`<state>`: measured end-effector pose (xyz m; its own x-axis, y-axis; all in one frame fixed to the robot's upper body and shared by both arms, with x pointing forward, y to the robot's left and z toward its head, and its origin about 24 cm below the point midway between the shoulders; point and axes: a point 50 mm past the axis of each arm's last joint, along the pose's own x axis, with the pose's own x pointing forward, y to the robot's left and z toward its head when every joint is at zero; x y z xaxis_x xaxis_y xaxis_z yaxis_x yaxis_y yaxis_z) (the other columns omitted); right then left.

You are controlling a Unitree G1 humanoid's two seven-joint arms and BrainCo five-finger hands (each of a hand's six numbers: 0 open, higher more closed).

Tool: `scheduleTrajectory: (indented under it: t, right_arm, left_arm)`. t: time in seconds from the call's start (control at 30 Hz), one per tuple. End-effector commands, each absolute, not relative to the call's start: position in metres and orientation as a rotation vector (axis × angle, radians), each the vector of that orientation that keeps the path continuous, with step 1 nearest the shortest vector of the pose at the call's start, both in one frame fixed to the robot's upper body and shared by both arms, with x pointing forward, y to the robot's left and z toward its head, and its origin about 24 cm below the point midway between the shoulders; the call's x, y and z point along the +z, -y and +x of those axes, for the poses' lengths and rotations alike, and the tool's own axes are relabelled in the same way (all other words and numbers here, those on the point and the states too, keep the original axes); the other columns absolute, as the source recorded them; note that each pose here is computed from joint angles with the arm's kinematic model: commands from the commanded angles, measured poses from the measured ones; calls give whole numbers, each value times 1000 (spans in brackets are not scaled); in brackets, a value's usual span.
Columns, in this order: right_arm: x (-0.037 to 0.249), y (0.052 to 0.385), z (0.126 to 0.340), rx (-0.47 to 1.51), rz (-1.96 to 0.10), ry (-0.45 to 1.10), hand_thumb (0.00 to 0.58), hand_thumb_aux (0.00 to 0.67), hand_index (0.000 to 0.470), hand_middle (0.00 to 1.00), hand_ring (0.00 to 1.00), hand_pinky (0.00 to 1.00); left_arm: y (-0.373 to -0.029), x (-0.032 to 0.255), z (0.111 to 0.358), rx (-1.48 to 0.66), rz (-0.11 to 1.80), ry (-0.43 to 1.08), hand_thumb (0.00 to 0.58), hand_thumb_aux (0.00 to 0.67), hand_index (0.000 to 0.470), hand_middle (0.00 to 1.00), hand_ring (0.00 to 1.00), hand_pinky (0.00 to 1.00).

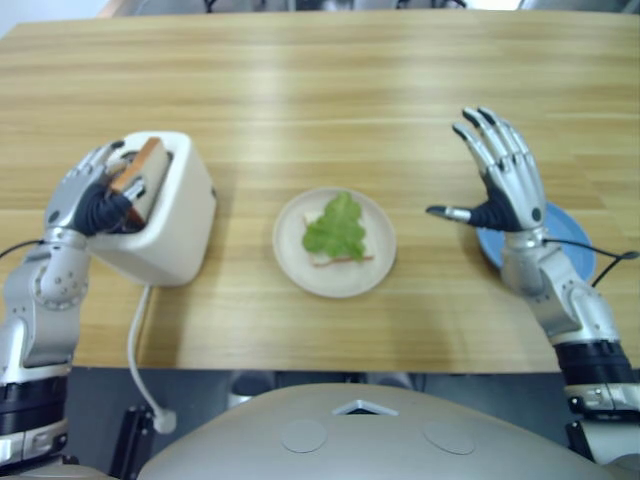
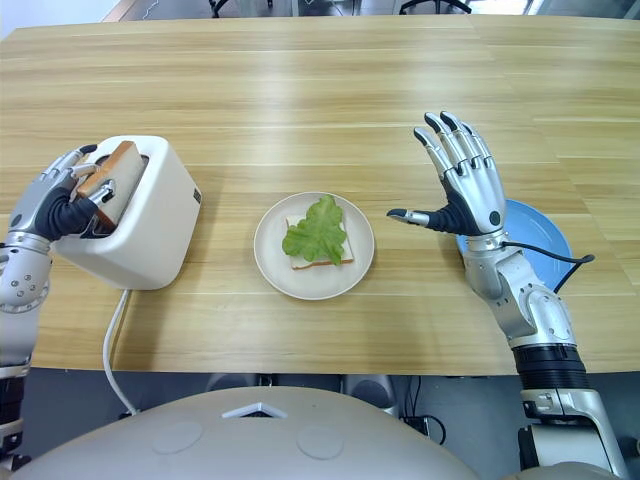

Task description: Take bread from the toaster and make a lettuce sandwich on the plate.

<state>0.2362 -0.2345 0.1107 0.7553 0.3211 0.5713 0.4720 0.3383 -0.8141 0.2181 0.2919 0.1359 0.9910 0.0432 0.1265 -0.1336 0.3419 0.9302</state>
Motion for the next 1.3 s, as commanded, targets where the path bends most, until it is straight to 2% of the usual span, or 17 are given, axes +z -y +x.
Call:
scheduleTrajectory:
  t: [0.03, 0.07, 0.1, 0.33, 0.57, 0.77, 0.93, 1.07, 1.3]
  right_arm:
    - [110, 231, 237, -98, -1256, 768, 0, 0, 0, 0, 0, 0]
    - [110, 231, 237, -98, -1256, 767, 0, 0, 0, 0, 0, 0]
    - [110, 231, 237, -98, -1257, 767, 0, 0, 0, 0, 0, 0]
    - [109, 231, 238, -93, -1262, 767, 0, 0, 0, 0, 0, 0]
    - [109, 231, 239, -92, -1264, 763, 0, 0, 0, 0, 0, 0]
    - [108, 231, 240, -90, -1266, 759, 0, 0, 0, 0, 0, 0]
    - [108, 228, 244, -89, -1261, 767, 0, 0, 0, 0, 0, 0]
    - [108, 226, 248, -97, -1257, 775, 0, 0, 0, 0, 0, 0]
    - [108, 228, 253, -112, -1249, 772, 0, 0, 0, 0, 0, 0]
  left_arm:
    - [-280, 153, 222, 157, 1133, 218, 580, 670, 460, 588, 588, 588]
    - [-279, 155, 223, 174, 1109, 237, 580, 670, 460, 588, 588, 588]
    - [-278, 157, 223, 184, 1092, 249, 580, 670, 460, 1000, 1000, 1000]
    - [-283, 167, 227, 295, 1051, 313, 580, 670, 460, 1000, 1000, 1000]
    - [-279, 165, 229, 288, 1092, 331, 580, 670, 460, 1000, 1000, 1000]
    - [-273, 181, 232, 338, 1184, 450, 580, 670, 460, 1000, 1000, 1000]
    - [-242, 200, 244, 295, 1303, 654, 580, 670, 460, 1000, 1000, 1000]
    - [-207, 202, 256, 229, 1342, 832, 580, 670, 460, 1000, 1000, 1000]
    - [-164, 163, 270, 37, 1361, 997, 580, 670, 460, 1000, 1000, 1000]
